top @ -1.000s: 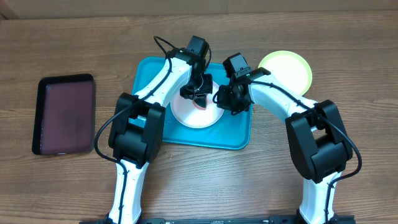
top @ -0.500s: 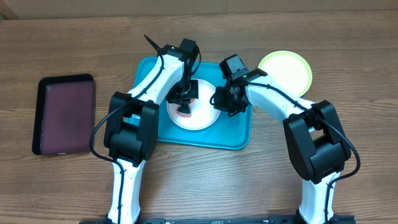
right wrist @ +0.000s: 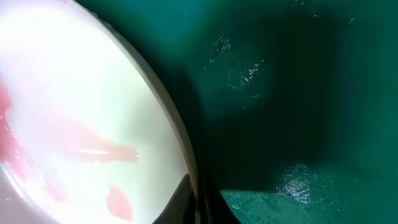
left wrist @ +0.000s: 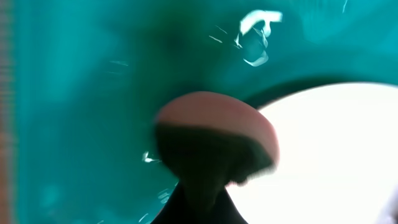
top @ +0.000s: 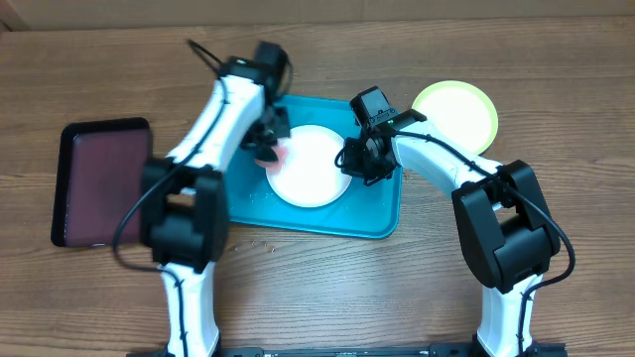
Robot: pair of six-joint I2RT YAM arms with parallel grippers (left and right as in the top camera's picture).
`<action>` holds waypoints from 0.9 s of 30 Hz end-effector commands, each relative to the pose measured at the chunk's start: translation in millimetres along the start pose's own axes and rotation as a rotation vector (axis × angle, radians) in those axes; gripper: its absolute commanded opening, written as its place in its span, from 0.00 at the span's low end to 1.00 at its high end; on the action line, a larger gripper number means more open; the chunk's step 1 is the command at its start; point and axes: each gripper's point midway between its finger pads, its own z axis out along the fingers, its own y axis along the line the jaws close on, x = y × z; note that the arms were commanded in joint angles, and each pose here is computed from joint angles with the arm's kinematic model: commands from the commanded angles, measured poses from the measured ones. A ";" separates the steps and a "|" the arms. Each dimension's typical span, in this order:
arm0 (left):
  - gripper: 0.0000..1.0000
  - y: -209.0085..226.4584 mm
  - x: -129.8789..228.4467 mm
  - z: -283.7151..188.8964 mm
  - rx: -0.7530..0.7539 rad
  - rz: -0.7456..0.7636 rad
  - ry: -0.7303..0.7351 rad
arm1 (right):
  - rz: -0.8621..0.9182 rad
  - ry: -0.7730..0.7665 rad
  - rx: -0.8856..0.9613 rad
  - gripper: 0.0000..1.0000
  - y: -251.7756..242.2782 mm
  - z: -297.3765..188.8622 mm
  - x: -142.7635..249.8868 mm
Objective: Clean dirty plates on tray and stack at the side
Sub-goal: 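Carry the sponge left to the water tray with the left gripper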
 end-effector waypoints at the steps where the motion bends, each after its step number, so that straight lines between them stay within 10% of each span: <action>1: 0.04 41.7 -28.3 -65.6 0.019 -0.127 -0.151 | 0.011 0.006 0.082 0.04 -23.3 10.5 4.4; 18: 0.04 268.4 -18.3 -80.8 -0.066 -0.666 -0.126 | 0.010 -0.002 0.086 0.04 -23.7 10.5 2.6; 27: 0.04 306.1 -4.1 -60.0 -0.047 -0.773 -0.104 | 0.010 -0.002 0.086 0.04 -23.7 10.5 2.6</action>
